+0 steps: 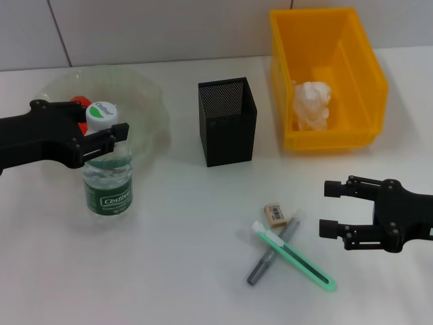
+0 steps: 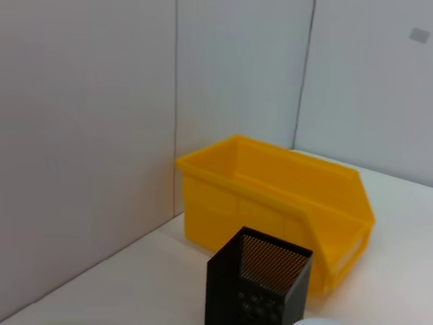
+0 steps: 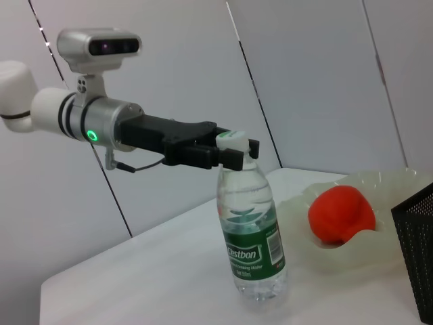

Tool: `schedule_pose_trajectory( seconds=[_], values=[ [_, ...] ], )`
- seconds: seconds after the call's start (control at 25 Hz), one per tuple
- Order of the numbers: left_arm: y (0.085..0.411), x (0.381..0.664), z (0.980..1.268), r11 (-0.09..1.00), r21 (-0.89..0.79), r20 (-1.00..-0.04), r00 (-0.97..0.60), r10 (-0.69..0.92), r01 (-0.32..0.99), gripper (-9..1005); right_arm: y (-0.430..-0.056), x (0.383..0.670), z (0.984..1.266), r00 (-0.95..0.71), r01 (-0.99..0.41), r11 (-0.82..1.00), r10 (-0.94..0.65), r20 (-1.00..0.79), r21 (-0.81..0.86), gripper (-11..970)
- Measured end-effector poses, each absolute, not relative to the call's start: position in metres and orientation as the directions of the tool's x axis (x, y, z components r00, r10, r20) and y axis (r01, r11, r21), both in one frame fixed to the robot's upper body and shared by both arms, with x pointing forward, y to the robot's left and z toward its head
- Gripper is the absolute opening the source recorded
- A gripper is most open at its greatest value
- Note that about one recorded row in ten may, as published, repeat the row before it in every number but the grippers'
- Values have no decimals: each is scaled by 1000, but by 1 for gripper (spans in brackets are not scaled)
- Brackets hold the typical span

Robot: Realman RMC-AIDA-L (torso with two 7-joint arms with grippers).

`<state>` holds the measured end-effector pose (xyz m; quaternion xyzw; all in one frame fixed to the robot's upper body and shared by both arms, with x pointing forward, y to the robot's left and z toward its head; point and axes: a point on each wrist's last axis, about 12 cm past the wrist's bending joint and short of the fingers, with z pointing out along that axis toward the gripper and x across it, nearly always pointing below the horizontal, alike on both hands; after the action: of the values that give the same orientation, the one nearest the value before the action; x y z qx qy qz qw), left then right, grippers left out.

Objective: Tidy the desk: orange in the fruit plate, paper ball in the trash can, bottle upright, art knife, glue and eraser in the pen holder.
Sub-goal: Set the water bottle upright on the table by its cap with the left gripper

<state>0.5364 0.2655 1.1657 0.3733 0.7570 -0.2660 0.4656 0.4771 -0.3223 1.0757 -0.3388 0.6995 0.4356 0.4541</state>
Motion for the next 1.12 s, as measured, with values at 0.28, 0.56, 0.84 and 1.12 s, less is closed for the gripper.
schedule_pose_trajectory(
  seconds=[0.28, 0.56, 0.84, 1.12],
  values=[
    [265, 539, 1155, 584, -42, -916, -264, 301, 811, 431, -321, 478, 1076, -356, -870, 391, -79, -931, 300, 844],
    [267, 540, 1148, 587, -39, -923, -253, 288, 808, 431, -321, 478, 1076, -356, -870, 390, -78, -931, 300, 844],
    [269, 540, 1145, 594, -40, -922, -259, 288, 803, 431, -321, 478, 1076, -356, -870, 391, -78, -931, 300, 844],
    [272, 539, 1134, 594, -47, -931, -250, 265, 803, 431, -321, 477, 1075, -357, -870, 392, -77, -931, 301, 844]
  ],
)
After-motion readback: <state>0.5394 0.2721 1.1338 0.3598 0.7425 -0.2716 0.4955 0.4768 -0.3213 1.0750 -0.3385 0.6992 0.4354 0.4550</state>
